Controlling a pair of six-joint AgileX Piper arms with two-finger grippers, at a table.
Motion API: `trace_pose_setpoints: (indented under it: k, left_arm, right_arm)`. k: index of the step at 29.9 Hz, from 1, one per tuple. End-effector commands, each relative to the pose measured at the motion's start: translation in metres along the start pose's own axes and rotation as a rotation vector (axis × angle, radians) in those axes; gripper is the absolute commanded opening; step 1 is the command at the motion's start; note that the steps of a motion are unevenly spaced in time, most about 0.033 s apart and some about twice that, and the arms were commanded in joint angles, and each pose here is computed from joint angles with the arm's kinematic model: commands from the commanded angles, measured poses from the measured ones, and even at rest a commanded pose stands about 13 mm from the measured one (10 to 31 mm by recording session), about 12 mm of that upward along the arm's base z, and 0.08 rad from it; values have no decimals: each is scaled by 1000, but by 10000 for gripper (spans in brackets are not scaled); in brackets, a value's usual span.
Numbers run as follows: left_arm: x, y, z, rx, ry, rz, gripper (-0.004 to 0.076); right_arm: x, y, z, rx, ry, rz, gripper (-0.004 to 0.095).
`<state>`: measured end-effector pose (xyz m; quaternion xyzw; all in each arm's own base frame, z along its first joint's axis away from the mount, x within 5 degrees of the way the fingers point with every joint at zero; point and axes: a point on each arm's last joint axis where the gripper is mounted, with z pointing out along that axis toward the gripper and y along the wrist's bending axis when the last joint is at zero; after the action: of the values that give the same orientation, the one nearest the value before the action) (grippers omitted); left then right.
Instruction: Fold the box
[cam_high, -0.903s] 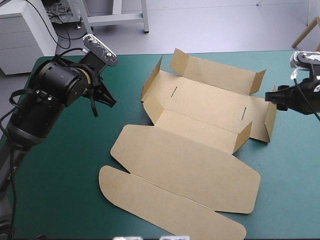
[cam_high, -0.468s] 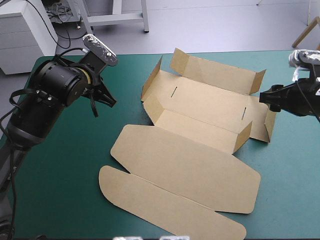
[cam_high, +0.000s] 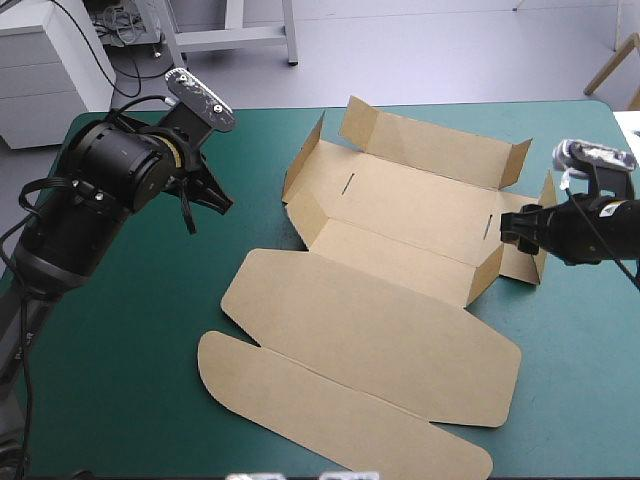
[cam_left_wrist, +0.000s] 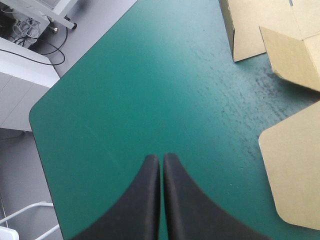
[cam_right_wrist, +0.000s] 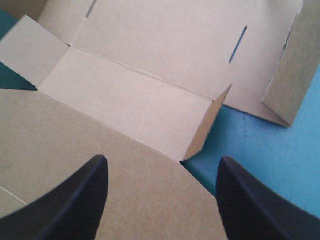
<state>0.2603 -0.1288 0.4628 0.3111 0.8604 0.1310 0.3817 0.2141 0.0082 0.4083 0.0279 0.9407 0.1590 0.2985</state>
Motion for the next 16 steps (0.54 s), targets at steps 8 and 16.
trace_pose_setpoints:
  k: [8, 16]
  left_arm:
    - [3, 10, -20, -31, -19, -20, 6]
    - [3, 10, -20, -31, -19, -20, 6]
  right_arm:
    - [-4, -20, 53, 2, 48, 123, 580]
    - [-12, -35, 94, 18, 136, 199, 580]
